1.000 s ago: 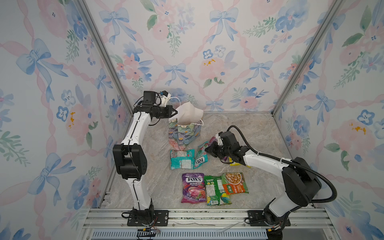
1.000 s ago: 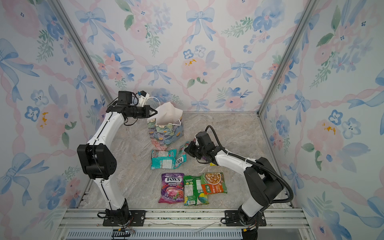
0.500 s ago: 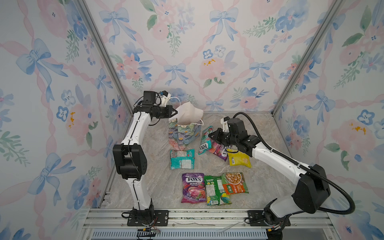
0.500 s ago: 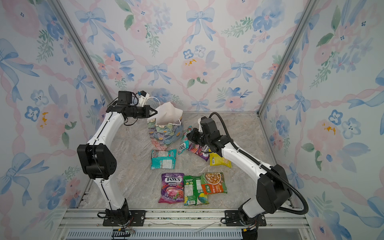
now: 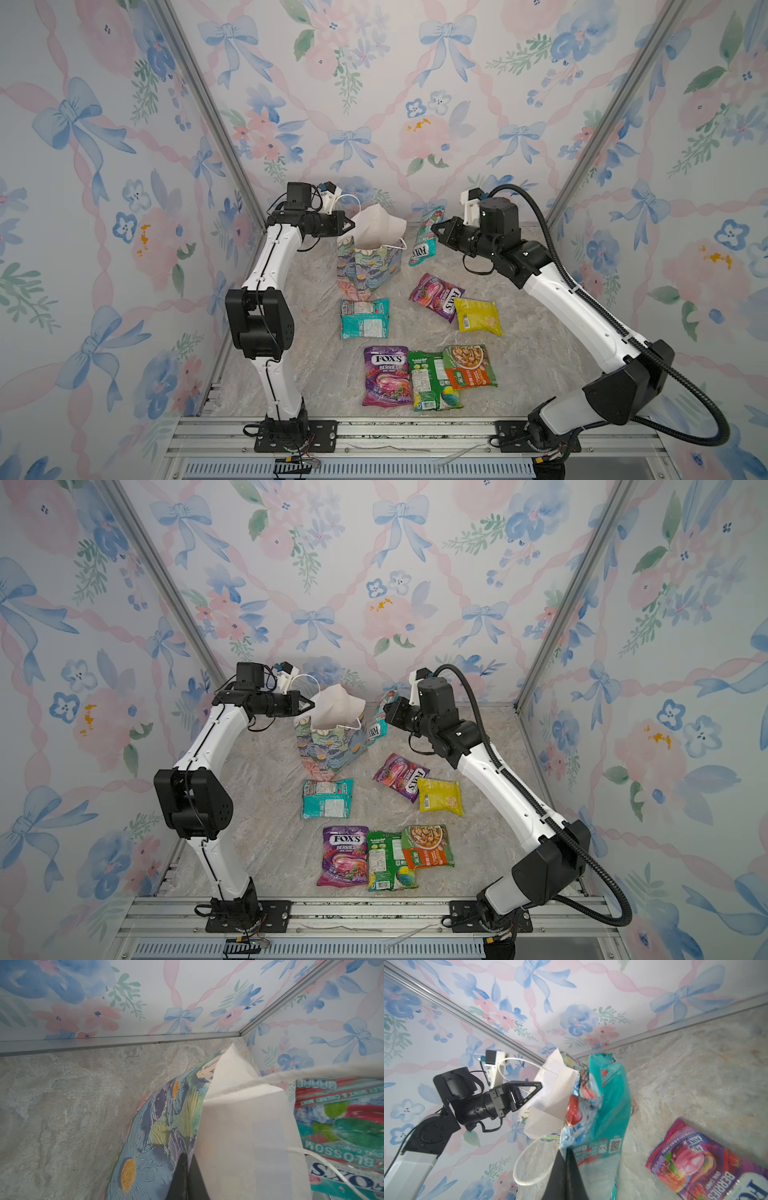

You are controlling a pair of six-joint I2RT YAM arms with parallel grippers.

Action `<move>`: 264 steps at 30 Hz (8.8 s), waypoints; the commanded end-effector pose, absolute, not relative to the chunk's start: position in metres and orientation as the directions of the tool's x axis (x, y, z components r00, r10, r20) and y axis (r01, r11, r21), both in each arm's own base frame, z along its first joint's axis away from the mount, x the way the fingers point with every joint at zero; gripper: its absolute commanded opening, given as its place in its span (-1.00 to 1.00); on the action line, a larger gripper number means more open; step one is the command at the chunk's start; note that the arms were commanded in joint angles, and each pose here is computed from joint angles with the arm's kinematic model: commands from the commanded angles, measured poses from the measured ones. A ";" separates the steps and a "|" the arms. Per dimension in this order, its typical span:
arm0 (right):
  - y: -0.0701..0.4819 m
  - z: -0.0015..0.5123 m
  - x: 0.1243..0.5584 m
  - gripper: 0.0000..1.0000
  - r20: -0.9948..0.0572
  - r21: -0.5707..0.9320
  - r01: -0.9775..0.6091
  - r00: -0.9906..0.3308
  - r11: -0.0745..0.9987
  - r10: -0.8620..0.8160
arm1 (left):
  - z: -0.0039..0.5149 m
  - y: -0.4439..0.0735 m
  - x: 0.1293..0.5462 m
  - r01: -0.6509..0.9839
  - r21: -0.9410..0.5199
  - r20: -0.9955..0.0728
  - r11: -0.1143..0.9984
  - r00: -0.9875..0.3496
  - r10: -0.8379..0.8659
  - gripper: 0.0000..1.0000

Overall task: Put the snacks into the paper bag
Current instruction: 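Lift the teal packet with the right gripper and carry it over the bag, then lower the teal packet into the bag and open the right gripper, then move the right gripper back toward the remaining packets near the purple packet, then lower the right gripper onto the second teal Fox's mint packet and grasp it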

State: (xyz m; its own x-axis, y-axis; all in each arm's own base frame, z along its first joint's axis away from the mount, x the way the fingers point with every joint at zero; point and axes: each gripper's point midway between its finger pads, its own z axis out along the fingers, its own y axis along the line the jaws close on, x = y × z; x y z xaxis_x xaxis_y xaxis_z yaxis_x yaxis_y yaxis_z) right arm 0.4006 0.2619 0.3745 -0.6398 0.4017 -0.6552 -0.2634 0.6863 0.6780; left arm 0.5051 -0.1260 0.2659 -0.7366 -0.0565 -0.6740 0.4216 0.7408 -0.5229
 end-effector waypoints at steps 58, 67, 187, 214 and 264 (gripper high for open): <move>0.398 0.419 0.415 -1.00 -0.721 0.652 -0.484 -0.634 0.584 0.280 | 0.272 -0.127 0.491 0.425 -0.517 -0.672 0.743 -0.740 -0.044 -1.00; 0.412 0.422 0.407 -1.00 -0.726 0.648 -0.504 -0.635 0.571 0.264 | 0.272 -0.127 0.490 0.426 -0.519 -0.671 0.741 -0.740 -0.044 -1.00; 0.351 0.105 0.297 0.30 -0.243 0.643 -0.031 -0.956 0.765 0.166 | 0.274 -0.120 0.489 0.416 -0.517 -0.674 0.748 -0.737 -0.055 -1.00; 0.395 0.053 0.315 -0.38 -0.139 0.688 0.014 -0.979 0.725 0.151 | 0.276 -0.117 0.489 0.415 -0.515 -0.677 0.750 -0.734 -0.059 -1.00; 0.393 0.065 0.334 -1.00 -0.215 0.661 -0.041 -0.967 0.750 0.136 | 0.276 -0.113 0.490 0.409 -0.515 -0.677 0.754 -0.733 -0.065 -1.00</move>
